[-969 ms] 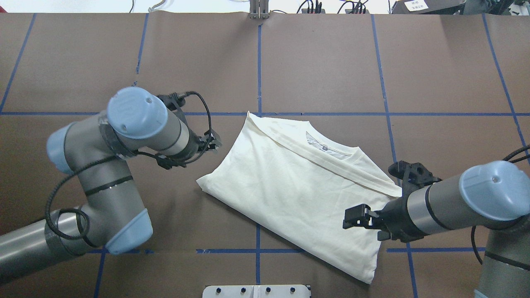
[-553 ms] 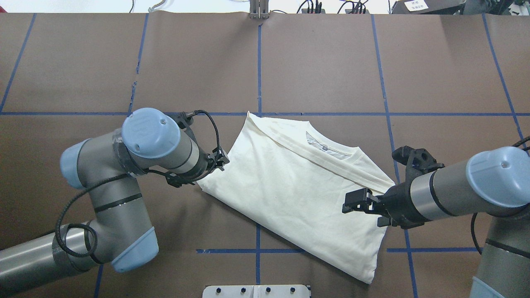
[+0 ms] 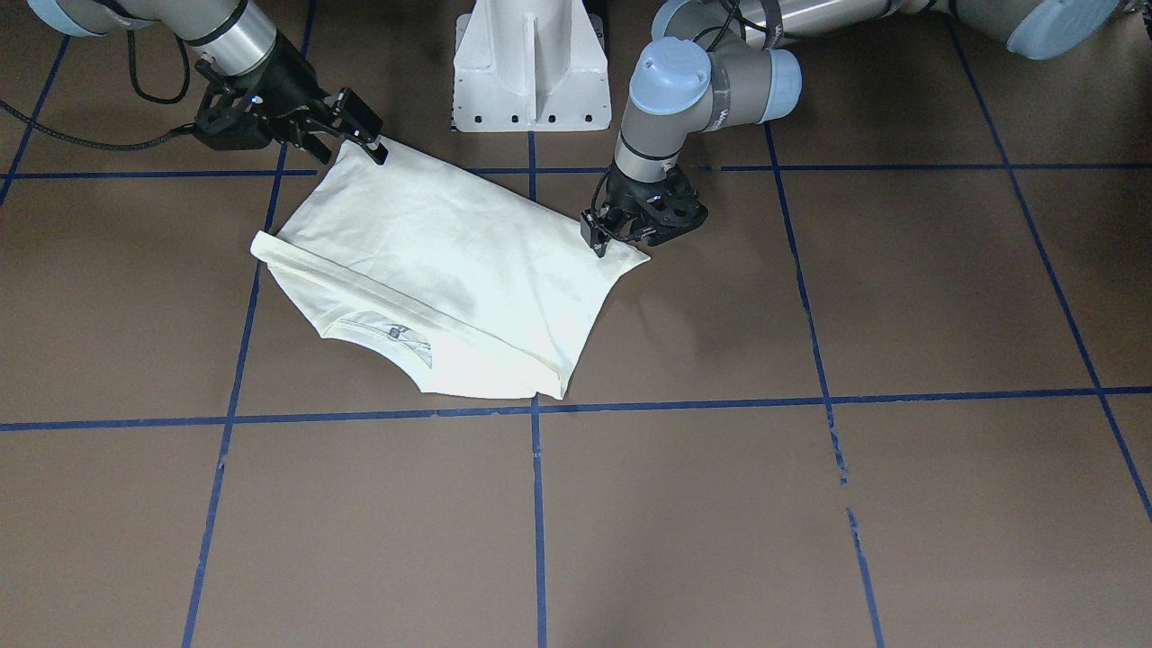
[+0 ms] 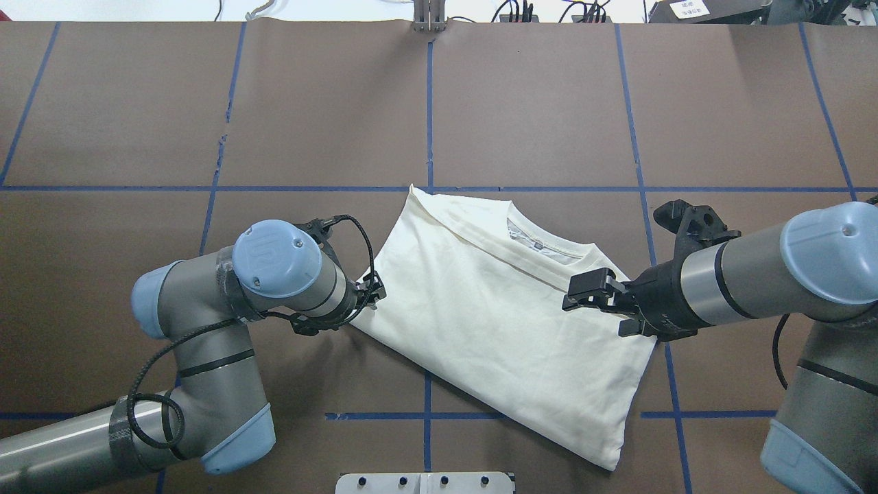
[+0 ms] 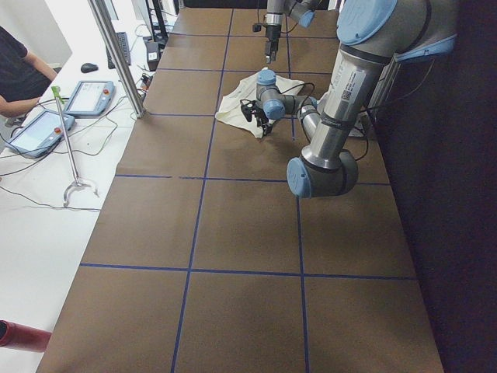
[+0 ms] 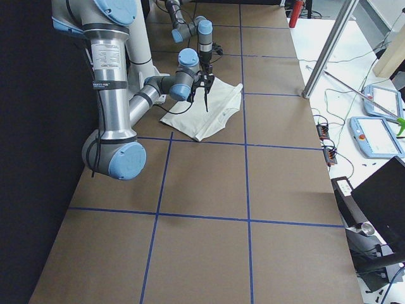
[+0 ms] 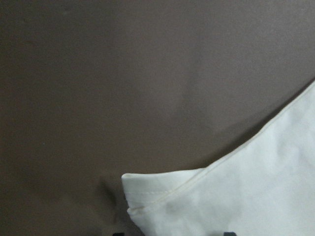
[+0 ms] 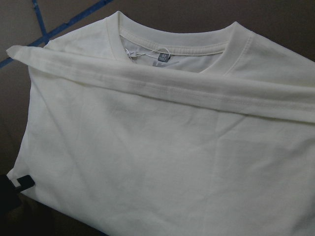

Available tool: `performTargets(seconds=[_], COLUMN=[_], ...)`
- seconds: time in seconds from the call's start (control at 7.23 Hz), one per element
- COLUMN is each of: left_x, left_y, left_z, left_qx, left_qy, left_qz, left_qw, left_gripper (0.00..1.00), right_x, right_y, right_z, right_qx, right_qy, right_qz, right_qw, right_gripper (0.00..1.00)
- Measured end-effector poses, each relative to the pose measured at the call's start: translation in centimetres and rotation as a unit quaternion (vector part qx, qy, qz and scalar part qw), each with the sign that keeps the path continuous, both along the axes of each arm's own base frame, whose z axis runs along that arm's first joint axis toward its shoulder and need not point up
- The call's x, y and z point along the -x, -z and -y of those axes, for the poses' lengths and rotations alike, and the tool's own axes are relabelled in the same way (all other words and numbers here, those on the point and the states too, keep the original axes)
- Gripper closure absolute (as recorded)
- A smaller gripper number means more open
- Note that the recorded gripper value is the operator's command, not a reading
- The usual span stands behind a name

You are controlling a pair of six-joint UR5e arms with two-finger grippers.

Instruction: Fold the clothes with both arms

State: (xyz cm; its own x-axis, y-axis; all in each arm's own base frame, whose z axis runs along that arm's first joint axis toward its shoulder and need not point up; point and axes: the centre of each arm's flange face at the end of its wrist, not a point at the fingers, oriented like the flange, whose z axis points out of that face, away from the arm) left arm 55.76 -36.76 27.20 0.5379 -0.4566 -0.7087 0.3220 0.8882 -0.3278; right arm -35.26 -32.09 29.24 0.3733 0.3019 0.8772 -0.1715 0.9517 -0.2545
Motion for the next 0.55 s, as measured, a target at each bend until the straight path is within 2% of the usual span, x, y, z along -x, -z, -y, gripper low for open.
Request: performTargets(seconds=[0.14,0.28,0.55], left_x=[-0.19,-0.38,-0.51], left_y=[-0.38,-0.63,-0.51], left_z=[0.08,0.06,-0.14], left_qx=[0.000,-0.002,-0.011], left_qy=[0.001,0.004,0.006], left_qz=[0.003,0.006,0.007], left_qw=[1.0000,1.0000,0.9999], left_gripper=[0.89,1.00,1.00], right_x=[0.12,0.17,0.14], right_y=[0.31,0.40,0.39], right_z=[0.05,0.08,0.16], right_qx=[-0.002,-0.002,-0.002], right_qy=[0.001,0.001,0.000], right_qz=[0.003,0.004,0.004], right_qw=[1.0000,1.0000,1.0000], right_gripper=[0.00,0.00,0.00])
